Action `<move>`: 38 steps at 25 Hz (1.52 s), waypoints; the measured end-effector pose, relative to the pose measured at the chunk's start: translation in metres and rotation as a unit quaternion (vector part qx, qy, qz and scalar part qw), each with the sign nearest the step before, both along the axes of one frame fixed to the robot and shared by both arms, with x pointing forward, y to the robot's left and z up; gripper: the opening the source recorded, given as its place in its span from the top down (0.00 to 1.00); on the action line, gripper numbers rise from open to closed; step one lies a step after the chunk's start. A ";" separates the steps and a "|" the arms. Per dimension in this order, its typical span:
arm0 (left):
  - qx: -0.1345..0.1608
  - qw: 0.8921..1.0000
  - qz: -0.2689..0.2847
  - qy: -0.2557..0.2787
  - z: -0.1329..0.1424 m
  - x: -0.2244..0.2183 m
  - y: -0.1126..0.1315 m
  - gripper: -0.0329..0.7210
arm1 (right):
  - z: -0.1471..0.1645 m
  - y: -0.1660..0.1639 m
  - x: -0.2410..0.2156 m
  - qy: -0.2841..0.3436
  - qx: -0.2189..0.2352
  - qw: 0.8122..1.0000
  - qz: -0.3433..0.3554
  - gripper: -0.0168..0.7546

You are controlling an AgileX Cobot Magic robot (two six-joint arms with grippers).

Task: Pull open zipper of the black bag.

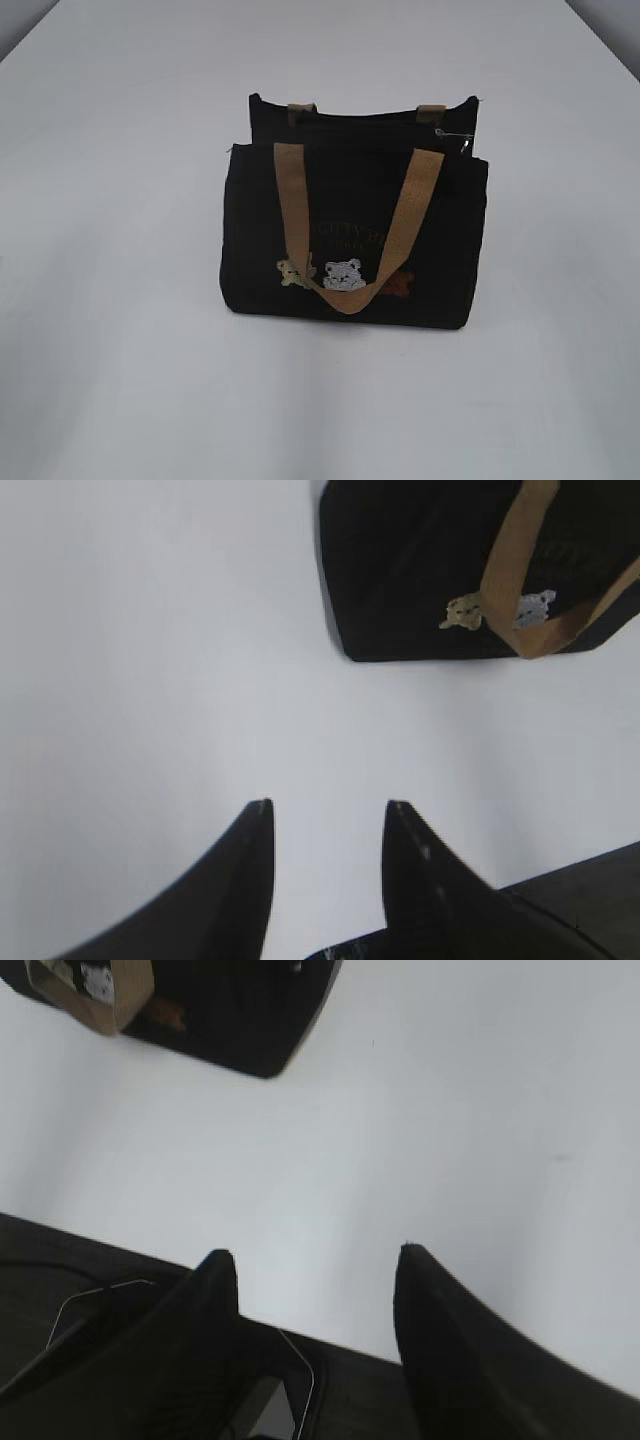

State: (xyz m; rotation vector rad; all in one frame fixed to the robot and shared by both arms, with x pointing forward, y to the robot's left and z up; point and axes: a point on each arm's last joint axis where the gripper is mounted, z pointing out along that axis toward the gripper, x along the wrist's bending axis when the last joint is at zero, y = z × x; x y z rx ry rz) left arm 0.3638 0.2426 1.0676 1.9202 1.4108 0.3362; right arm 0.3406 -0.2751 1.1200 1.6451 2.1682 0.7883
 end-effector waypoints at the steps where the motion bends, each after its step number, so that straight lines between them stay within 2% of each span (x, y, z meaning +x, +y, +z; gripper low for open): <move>1: 0.003 1.000 0.009 -0.018 0.007 -0.014 0.007 0.59 | -0.011 -0.001 -0.007 0.009 -0.001 1.000 -0.001 0.47; 4: 0.018 0.998 0.039 -0.054 0.016 -0.050 0.026 0.60 | -0.053 -0.003 -0.028 0.042 -0.012 0.999 -0.010 0.47; 7: 0.035 0.994 0.059 -0.090 0.016 -0.080 0.042 0.61 | -0.075 -0.009 -0.046 0.044 -0.028 0.998 -0.031 0.47; 13: 0.031 0.987 0.071 -0.140 -0.006 -0.115 0.056 0.62 | -0.077 -0.013 -0.070 -0.072 -0.033 0.996 -0.051 0.47; 18: 0.021 0.978 0.066 -0.198 -0.007 -0.133 0.062 0.63 | -0.074 -0.014 -0.092 -0.159 -0.026 0.985 -0.056 0.49; 23: 0.029 0.977 0.059 -0.204 -0.008 -0.134 0.062 0.63 | -0.075 -0.015 -0.108 -0.216 -0.020 0.974 -0.058 0.50; 36: 0.028 0.977 0.059 -0.204 -0.007 -0.134 0.062 0.63 | -0.074 -0.015 -0.109 -0.218 -0.022 0.974 -0.059 0.50; 38: 0.031 0.976 0.073 -0.204 -0.008 -0.134 0.062 0.63 | -0.074 -0.015 -0.109 -0.218 -0.021 0.974 -0.059 0.50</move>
